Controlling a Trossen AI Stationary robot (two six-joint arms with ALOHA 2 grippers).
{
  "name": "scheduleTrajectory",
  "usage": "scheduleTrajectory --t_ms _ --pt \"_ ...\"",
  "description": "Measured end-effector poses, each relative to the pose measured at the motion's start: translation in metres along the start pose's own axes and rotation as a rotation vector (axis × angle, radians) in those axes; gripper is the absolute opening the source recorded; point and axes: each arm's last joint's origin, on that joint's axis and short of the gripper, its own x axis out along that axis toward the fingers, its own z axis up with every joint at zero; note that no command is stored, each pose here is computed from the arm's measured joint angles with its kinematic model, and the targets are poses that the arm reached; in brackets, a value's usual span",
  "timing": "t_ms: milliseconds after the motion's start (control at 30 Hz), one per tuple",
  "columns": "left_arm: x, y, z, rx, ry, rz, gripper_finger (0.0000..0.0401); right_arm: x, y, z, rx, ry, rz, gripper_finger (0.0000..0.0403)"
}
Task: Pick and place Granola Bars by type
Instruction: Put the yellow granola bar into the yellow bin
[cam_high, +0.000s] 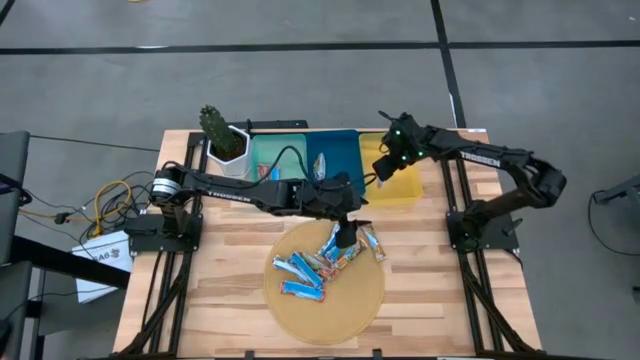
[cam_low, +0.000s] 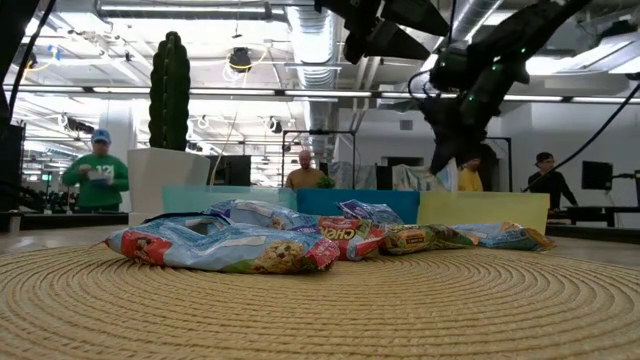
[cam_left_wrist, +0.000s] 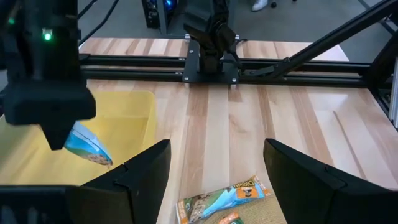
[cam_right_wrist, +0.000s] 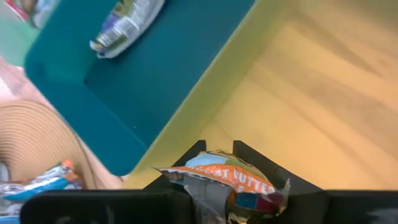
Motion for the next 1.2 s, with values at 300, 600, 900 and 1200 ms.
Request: scheduleTrajectory --t_ms 300,600,900,1200 --pt "0.0 -0.001 -0.001 0.002 0.006 -0.001 0.0249 0.023 -0.003 -0.001 -0.019 0.064 -0.009 0.0066" --pt "0.0 -0.001 -0.001 0.003 0.009 -0.001 0.0249 0.031 0.002 0.004 -0.112 0.015 0.008 0.0075" --pt "0.0 -0.001 -0.002 0.005 0.021 -0.002 0.0249 0.03 0.002 0.006 -0.131 -0.006 0.001 0.0143" --pt "0.0 -0.001 -0.002 0.004 0.022 -0.001 0.0249 0.03 0.002 0.012 -0.171 -0.073 -0.02 0.018"
